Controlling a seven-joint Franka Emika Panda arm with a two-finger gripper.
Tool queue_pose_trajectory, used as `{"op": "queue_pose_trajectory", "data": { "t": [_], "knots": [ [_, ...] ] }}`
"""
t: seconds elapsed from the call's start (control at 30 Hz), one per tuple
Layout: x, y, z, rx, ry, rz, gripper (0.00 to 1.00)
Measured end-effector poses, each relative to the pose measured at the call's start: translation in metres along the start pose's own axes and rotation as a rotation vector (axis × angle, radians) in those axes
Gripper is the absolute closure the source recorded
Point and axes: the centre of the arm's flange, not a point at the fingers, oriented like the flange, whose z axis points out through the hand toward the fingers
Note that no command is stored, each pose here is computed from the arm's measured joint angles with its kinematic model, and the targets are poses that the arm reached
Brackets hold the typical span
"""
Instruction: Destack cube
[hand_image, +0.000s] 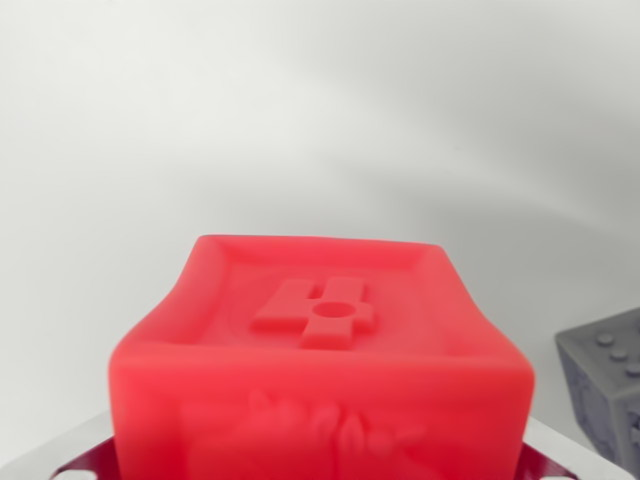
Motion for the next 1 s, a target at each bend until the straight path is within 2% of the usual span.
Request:
{"op": "queue_pose_trajectory", "data": {
  "t": [1.0],
  "knots": [
    [-0.021,-0.055,0.01,-0.0022,-0.0001,0.139,1.0]
  ]
}}
